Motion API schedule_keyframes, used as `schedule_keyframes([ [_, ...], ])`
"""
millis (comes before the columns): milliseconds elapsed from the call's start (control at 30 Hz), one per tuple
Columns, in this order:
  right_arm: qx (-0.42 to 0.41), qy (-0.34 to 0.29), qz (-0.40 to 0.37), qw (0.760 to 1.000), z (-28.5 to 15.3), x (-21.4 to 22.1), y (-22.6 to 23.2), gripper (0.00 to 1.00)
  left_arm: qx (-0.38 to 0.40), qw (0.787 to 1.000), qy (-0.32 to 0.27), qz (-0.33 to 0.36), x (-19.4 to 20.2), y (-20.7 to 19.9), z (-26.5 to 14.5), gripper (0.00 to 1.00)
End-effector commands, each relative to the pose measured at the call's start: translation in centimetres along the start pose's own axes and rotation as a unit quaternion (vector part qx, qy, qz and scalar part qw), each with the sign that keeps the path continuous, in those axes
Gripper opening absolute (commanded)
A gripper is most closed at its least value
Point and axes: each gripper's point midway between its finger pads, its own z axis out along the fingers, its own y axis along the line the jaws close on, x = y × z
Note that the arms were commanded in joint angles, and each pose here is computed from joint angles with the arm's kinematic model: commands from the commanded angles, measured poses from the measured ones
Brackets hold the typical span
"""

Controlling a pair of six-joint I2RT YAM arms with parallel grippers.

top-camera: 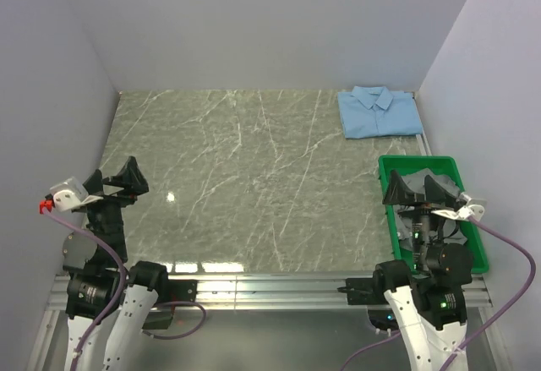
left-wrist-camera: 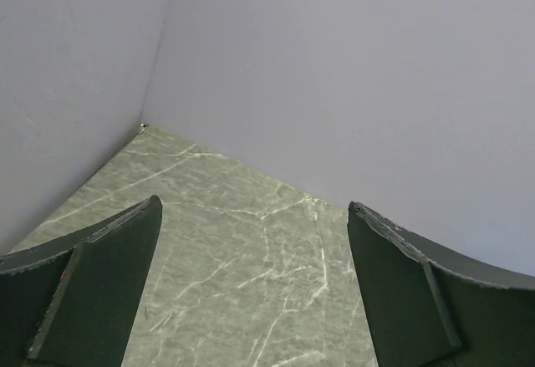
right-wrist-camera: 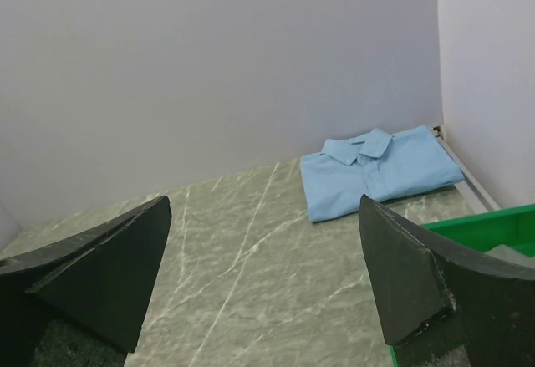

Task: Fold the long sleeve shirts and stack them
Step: Grab the shirt from the pile

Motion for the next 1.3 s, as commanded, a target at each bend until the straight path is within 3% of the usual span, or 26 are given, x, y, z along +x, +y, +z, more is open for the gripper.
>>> schedule_keyframes([
  [0,-0.001,-0.062,0.026,0.998,-2.1,-3.5,-0.1,1.00,0.025,1.000,-0.003,0.014,-0.1,-0.7,-0.2,0.99],
  [167,0.011,-0.046,0.029,0.998,-1.7,-3.0,-0.4,1.00,0.035,0.999,0.007,0.029,0.6,-0.9,-0.1,0.99],
  [367,0.030,0.017,0.038,0.999,0.0,-1.1,-0.2,1.00,0.045,0.998,0.034,0.017,2.6,-1.2,0.1,0.99],
  [633,0.089,0.171,0.038,0.981,2.9,2.6,-0.1,1.00,0.058,0.994,0.088,0.001,5.4,-2.2,0.8,0.99],
  [867,0.206,0.291,0.017,0.934,5.2,7.7,-2.9,1.00,0.060,0.985,0.164,-0.010,8.9,-3.4,2.1,0.99],
  [1033,0.297,0.323,0.056,0.897,5.0,10.4,-7.1,1.00,0.033,0.981,0.193,0.001,10.7,-2.8,2.6,0.99],
  [1267,0.458,0.336,0.060,0.821,3.5,13.2,-13.9,1.00,0.066,0.979,0.194,0.017,11.1,-3.9,1.8,0.99],
])
